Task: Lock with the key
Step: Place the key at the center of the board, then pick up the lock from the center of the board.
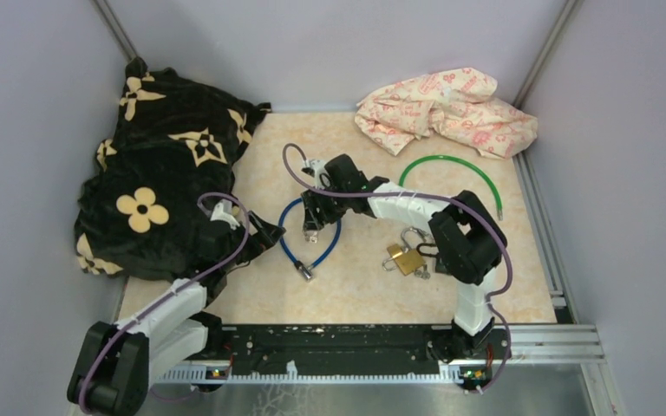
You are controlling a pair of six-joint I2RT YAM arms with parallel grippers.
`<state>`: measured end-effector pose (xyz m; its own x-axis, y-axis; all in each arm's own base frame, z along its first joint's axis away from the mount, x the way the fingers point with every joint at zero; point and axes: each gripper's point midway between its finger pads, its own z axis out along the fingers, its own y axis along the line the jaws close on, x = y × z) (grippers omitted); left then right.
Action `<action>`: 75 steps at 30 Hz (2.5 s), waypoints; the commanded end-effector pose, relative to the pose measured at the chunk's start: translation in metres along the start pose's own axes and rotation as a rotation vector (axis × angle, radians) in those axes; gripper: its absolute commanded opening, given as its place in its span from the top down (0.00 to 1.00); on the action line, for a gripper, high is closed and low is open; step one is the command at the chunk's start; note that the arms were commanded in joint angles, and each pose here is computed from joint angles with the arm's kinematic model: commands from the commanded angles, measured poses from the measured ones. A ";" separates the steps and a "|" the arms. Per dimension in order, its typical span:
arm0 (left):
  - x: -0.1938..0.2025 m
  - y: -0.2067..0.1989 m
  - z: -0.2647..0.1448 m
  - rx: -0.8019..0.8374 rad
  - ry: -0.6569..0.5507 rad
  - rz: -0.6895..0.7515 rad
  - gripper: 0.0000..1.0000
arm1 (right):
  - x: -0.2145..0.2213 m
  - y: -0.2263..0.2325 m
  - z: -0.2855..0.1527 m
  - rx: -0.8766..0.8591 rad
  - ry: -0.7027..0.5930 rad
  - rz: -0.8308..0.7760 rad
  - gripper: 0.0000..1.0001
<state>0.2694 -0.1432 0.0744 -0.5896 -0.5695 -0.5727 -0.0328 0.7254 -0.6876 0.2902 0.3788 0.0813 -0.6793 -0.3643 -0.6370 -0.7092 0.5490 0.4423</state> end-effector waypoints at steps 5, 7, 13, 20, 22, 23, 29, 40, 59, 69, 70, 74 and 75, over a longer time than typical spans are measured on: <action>-0.025 0.000 -0.018 0.076 -0.162 -0.031 0.02 | -0.053 -0.113 -0.108 0.594 -0.117 0.052 0.26; -0.035 -0.007 -0.025 0.115 -0.205 -0.032 0.02 | -0.037 -0.161 -0.135 0.755 -0.088 0.130 0.03; -0.059 -0.010 -0.035 0.150 -0.299 -0.028 0.02 | 0.009 -0.232 -0.134 0.774 0.047 0.306 0.10; -0.059 -0.010 -0.037 0.159 -0.297 -0.052 0.02 | 0.029 -0.249 -0.114 0.739 0.120 0.336 0.45; -0.059 -0.011 -0.038 0.166 -0.296 -0.054 0.03 | 0.032 -0.250 -0.114 0.722 0.117 0.348 0.69; -0.059 -0.012 -0.038 0.172 -0.295 -0.054 0.03 | 0.032 -0.246 -0.113 0.697 0.114 0.348 0.86; -0.058 -0.029 -0.041 0.249 -0.267 -0.026 0.04 | -0.020 -0.225 -0.144 0.690 -0.078 0.268 1.00; -0.043 -0.096 -0.057 0.545 -0.178 0.209 0.27 | -0.141 -0.061 -0.187 0.678 -0.756 -0.049 1.00; -0.072 -0.141 -0.069 0.636 -0.349 0.379 0.25 | -0.196 0.168 -0.126 0.276 -0.975 -0.374 1.00; -0.093 -0.139 -0.070 0.587 -0.453 0.389 0.42 | -0.188 0.201 -0.111 0.141 -0.933 -0.424 1.00; -0.094 -0.139 -0.071 0.584 -0.458 0.394 0.43 | -0.185 0.205 -0.109 0.117 -0.925 -0.429 1.00; -0.109 -0.129 -0.067 0.506 -0.518 0.371 0.40 | -0.182 0.215 -0.107 0.076 -0.901 -0.450 1.00; -0.111 -0.130 -0.069 0.508 -0.529 0.378 0.38 | -0.181 0.216 -0.108 0.076 -0.900 -0.451 1.00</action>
<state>0.2736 -0.1620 0.2273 -0.1549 -0.4973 -0.8537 0.5570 0.6697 -0.4912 0.2562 0.4697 0.2941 -0.0132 -0.0082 -0.9999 -0.7846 0.6200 0.0052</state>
